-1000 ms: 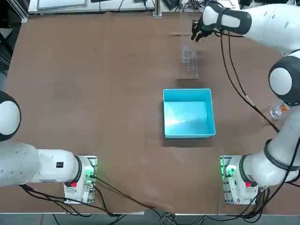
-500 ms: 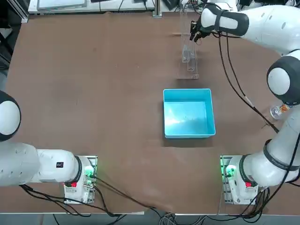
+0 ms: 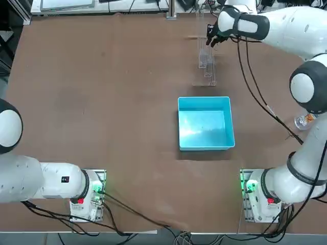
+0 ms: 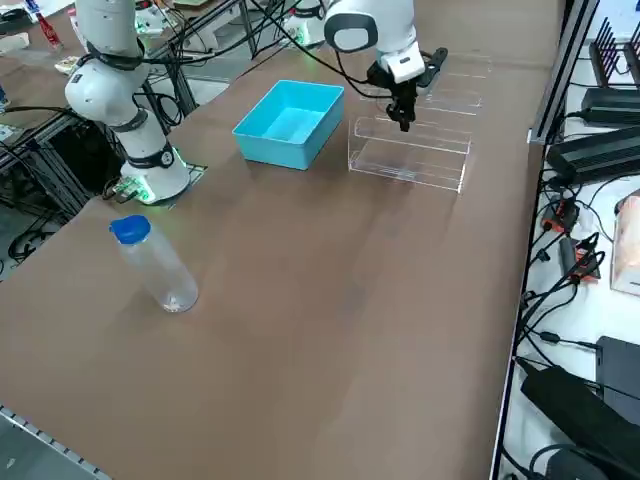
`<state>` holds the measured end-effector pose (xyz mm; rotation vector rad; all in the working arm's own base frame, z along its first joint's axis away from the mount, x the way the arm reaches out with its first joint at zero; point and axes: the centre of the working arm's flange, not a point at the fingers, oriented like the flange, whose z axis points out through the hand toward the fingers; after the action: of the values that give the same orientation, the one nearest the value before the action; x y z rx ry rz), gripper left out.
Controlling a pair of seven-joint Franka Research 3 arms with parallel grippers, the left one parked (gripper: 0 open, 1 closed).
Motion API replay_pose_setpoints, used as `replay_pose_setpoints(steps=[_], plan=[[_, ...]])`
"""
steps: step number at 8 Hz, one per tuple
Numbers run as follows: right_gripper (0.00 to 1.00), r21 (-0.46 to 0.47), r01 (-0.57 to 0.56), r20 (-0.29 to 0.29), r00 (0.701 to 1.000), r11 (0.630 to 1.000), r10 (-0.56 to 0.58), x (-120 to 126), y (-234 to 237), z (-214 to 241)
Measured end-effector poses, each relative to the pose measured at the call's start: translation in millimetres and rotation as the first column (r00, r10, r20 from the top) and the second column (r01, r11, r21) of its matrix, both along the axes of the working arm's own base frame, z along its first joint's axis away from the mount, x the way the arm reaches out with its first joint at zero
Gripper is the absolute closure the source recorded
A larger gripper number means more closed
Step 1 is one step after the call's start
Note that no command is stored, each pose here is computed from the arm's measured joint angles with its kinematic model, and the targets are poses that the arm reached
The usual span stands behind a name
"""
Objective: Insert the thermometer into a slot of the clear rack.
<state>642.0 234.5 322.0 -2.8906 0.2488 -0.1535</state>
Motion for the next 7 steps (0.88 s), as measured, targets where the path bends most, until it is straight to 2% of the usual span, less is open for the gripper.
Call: replay_pose_setpoints(steps=[7], plan=[[0.78, -0.011, -0.01, -0.006, 1.0, 1.0, 0.009, -0.6, 2.2, -9.7]])
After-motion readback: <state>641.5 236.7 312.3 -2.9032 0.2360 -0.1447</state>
